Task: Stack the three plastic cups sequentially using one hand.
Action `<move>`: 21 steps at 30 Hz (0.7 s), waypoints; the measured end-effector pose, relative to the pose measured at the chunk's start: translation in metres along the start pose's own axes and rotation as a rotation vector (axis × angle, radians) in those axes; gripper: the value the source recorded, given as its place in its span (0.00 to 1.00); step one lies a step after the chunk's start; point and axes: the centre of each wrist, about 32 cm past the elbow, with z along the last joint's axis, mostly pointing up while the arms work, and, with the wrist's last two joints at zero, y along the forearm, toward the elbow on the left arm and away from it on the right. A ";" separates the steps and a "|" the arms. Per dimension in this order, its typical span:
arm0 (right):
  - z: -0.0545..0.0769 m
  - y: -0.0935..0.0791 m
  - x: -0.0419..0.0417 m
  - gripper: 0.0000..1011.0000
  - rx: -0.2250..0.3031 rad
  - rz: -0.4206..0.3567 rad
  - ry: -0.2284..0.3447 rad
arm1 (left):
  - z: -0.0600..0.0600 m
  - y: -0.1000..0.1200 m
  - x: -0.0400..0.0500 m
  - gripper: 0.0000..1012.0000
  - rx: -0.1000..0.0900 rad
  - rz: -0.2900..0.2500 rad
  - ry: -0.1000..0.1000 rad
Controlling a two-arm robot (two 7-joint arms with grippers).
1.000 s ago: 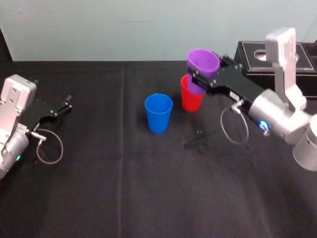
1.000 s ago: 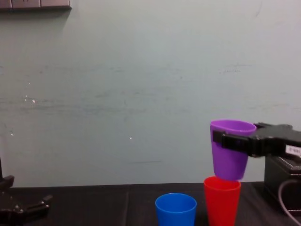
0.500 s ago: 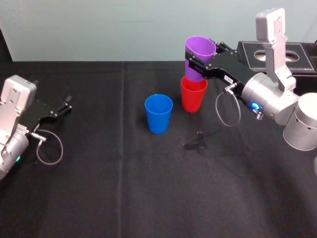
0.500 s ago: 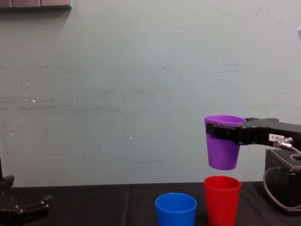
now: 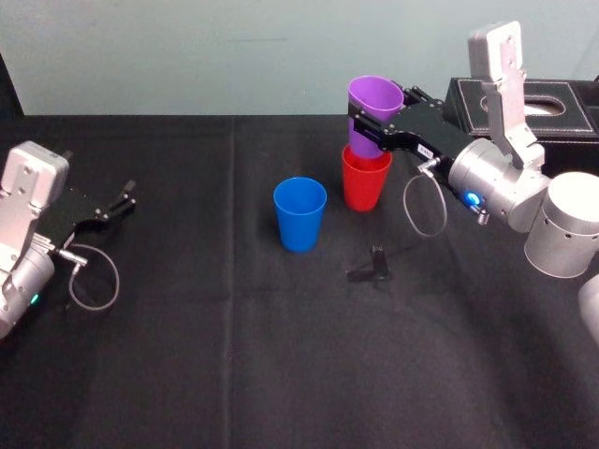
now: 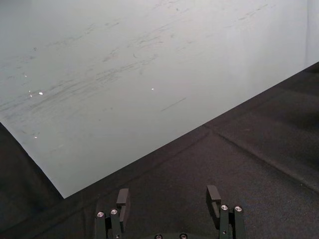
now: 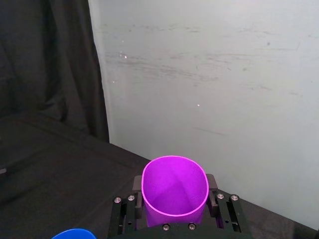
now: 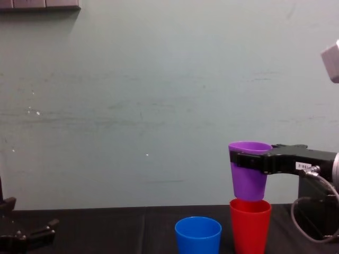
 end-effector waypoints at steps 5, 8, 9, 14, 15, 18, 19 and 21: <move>-0.003 0.005 0.0000 0.72 -0.006 0.002 -0.001 | 0.000 0.000 0.0000 0.99 0.000 0.000 0.000; -0.005 0.007 -0.0002 0.72 -0.008 0.003 0.000 | 0.000 0.000 0.0000 0.99 0.000 0.000 0.000; -0.007 0.007 -0.0003 0.72 -0.011 0.002 0.001 | 0.000 0.000 0.0000 0.99 0.000 0.000 0.000; -0.011 0.009 -0.0003 0.72 -0.017 0.003 0.002 | 0.000 0.000 0.0000 0.99 0.000 0.000 0.000; -0.011 0.009 -0.0002 0.72 -0.016 0.005 0.002 | 0.000 0.000 0.0000 0.99 0.000 0.000 0.000; -0.013 0.009 0.0004 0.72 -0.014 0.006 0.000 | 0.000 0.000 0.0000 0.99 0.000 0.000 0.000; -0.013 0.009 0.0005 0.72 -0.014 0.006 0.000 | 0.000 0.000 0.0000 0.99 0.000 0.000 0.000; -0.014 0.009 0.0011 0.72 -0.012 0.005 -0.001 | 0.000 0.000 0.0000 0.99 0.000 0.000 0.000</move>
